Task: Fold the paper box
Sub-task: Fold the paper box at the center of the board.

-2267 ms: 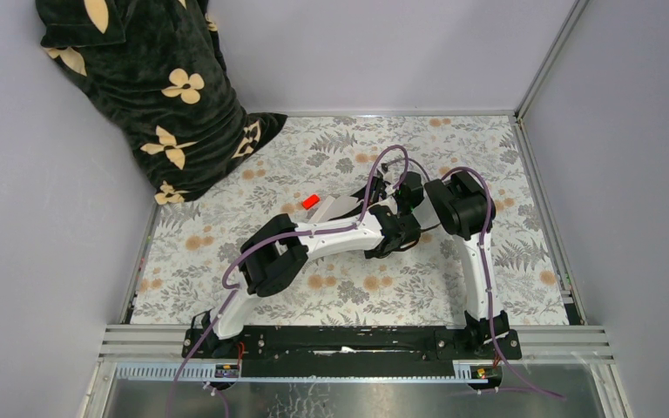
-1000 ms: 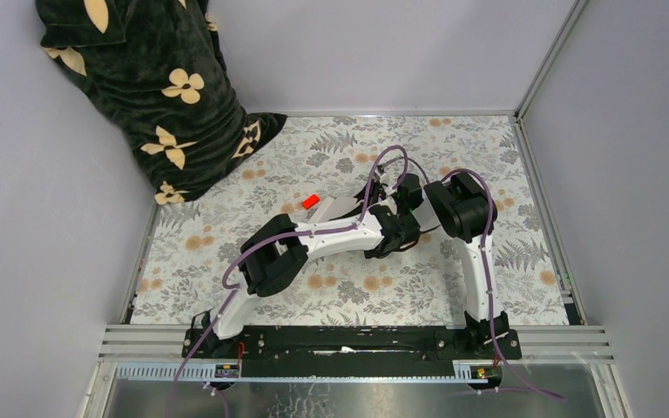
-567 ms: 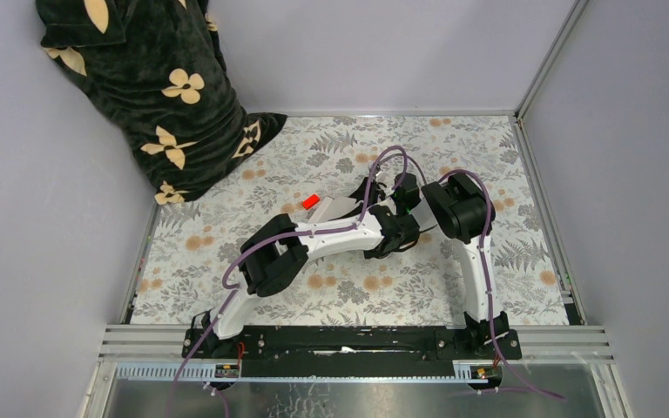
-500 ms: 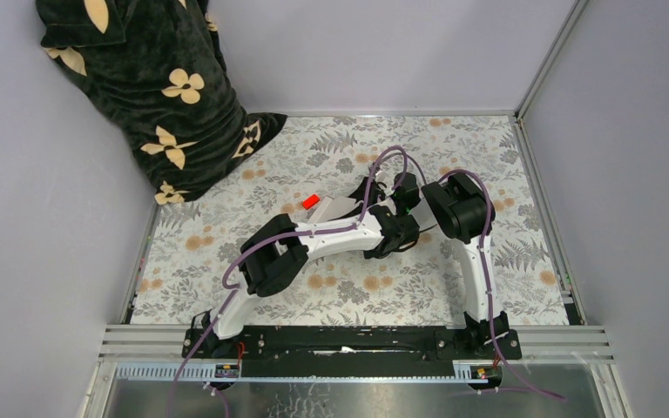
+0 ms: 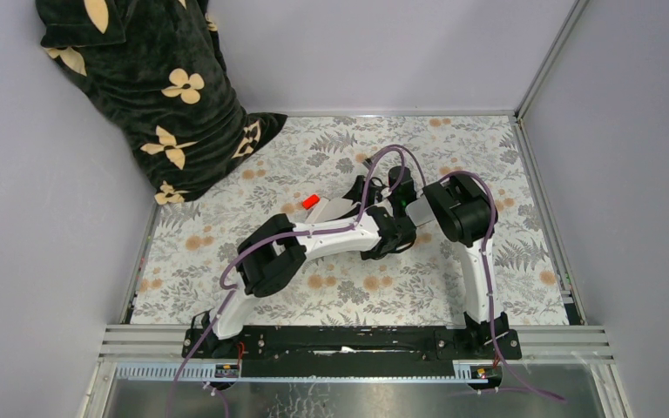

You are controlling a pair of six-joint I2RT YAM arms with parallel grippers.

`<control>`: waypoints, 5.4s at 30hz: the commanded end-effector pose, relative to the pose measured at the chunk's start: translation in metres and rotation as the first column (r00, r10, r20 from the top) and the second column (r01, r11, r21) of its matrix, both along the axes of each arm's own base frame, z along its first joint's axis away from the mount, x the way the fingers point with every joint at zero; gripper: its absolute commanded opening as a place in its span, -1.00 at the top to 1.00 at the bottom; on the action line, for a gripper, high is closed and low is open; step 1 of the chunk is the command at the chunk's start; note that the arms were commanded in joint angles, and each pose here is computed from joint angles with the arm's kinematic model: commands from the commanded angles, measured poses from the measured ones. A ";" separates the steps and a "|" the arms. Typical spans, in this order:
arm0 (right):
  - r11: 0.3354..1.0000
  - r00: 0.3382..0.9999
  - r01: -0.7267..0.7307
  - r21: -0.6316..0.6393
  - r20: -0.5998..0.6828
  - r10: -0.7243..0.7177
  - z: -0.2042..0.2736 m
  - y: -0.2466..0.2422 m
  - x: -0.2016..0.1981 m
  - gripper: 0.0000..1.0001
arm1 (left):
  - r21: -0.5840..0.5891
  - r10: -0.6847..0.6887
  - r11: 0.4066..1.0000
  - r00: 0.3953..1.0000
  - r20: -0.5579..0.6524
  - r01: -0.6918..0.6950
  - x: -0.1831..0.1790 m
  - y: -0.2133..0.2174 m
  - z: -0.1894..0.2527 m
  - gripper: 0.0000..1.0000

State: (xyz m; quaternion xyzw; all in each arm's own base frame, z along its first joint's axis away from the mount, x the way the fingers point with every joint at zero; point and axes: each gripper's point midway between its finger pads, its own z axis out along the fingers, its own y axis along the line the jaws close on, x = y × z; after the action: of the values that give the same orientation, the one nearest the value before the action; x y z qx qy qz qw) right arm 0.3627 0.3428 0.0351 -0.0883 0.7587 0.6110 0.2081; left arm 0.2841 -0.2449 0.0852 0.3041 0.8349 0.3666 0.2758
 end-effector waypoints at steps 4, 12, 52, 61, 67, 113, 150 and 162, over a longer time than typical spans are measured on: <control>0.999 0.991 -0.028 -0.040 0.133 0.033 -0.005 0.013 -0.002 -0.14 | -0.261 0.016 0.964 0.993 -0.114 -0.045 -0.018 -0.042 -0.044 0.79; 0.995 0.967 -0.099 0.029 0.238 0.089 0.002 0.015 -0.011 -0.18 | -0.269 0.010 0.962 0.993 -0.118 -0.042 -0.019 -0.041 -0.045 0.79; 0.980 0.917 -0.152 -0.130 0.353 0.189 -0.020 0.052 -0.017 0.23 | -0.333 -0.010 0.942 0.991 -0.136 -0.036 -0.019 -0.040 -0.048 0.79; 0.991 0.927 -0.111 -0.069 0.352 0.129 -0.013 0.055 -0.016 0.59 | -0.336 -0.010 0.941 0.991 -0.133 -0.036 -0.020 -0.038 -0.048 0.79; 0.995 0.937 -0.030 -0.098 0.343 0.062 -0.013 0.050 -0.011 0.69 | -0.339 -0.005 0.940 0.993 -0.117 -0.036 -0.018 -0.035 -0.043 0.79; 0.414 0.998 0.064 -0.908 0.061 -0.021 -0.017 -0.096 -0.080 0.88 | -0.874 0.145 0.465 0.986 -0.081 -0.140 0.017 0.038 0.062 -0.31; 0.211 0.991 0.125 -0.969 0.131 0.013 -0.052 -0.080 -0.063 0.65 | -0.938 0.099 0.303 0.985 -0.142 -0.166 0.028 0.000 0.009 0.08; 0.267 0.992 0.118 -0.956 0.126 0.015 -0.051 -0.071 -0.065 0.62 | -0.926 0.153 0.330 0.979 -0.139 -0.183 0.056 -0.009 -0.042 0.57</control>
State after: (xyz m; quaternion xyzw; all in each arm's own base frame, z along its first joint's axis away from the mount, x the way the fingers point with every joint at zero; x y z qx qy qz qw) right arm 0.3254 0.2845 0.0234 -0.1880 0.9522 0.0260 0.2394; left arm 0.3181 -0.2487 0.0474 0.0287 0.9379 -0.1501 0.3116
